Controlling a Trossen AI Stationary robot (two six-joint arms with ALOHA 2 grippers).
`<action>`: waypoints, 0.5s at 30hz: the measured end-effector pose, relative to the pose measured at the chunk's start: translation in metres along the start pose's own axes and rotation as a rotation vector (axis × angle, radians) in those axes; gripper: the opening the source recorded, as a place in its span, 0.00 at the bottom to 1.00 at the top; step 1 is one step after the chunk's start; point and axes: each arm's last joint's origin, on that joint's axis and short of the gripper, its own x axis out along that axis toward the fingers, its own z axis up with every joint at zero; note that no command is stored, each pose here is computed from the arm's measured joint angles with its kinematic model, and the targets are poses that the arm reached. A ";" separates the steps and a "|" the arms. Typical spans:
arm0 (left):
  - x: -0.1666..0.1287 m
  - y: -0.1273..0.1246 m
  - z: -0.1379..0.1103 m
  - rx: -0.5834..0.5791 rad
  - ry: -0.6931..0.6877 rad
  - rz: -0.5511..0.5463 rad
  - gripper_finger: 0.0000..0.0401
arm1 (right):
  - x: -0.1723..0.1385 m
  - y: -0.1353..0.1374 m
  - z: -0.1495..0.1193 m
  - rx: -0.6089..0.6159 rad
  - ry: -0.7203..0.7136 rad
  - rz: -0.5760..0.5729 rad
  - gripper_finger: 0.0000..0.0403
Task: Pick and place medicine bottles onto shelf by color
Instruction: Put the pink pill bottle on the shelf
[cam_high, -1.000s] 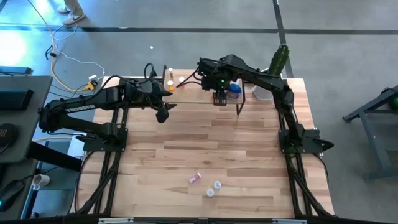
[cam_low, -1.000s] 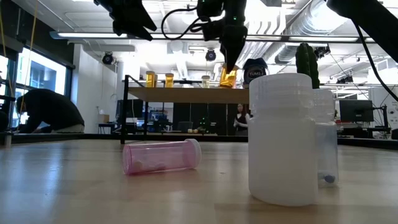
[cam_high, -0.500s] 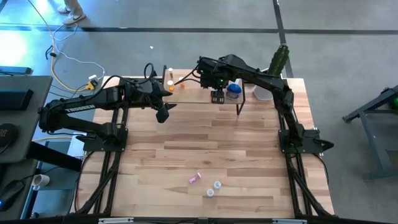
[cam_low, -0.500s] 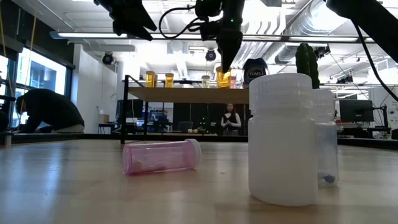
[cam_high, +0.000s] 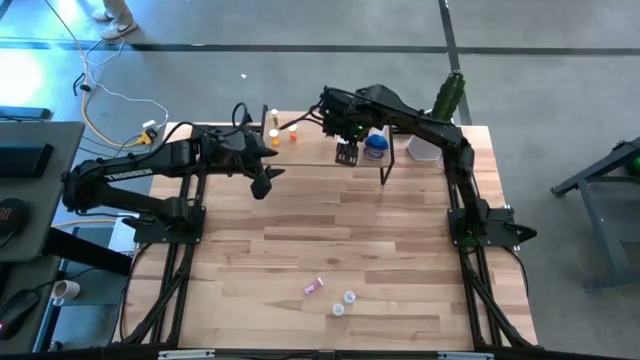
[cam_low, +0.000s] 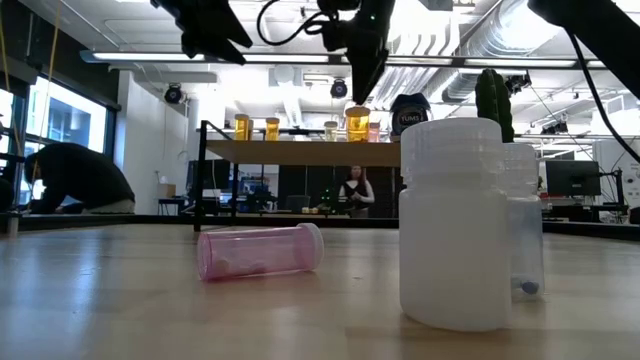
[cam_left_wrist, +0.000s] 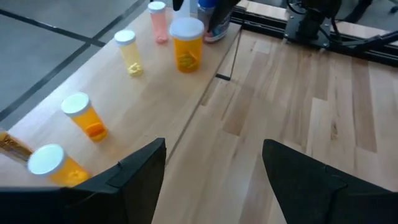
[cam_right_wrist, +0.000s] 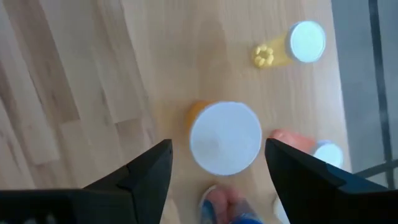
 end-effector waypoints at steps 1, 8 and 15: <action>0.000 -0.002 0.000 0.005 0.001 -0.006 0.64 | -0.001 0.002 0.000 0.013 -0.001 0.001 0.62; -0.003 -0.018 -0.007 0.056 0.046 -0.067 0.64 | -0.020 0.023 -0.003 0.100 -0.037 0.029 0.62; -0.009 -0.037 -0.011 0.093 0.059 -0.142 0.64 | -0.052 0.057 -0.009 0.140 -0.112 0.099 0.62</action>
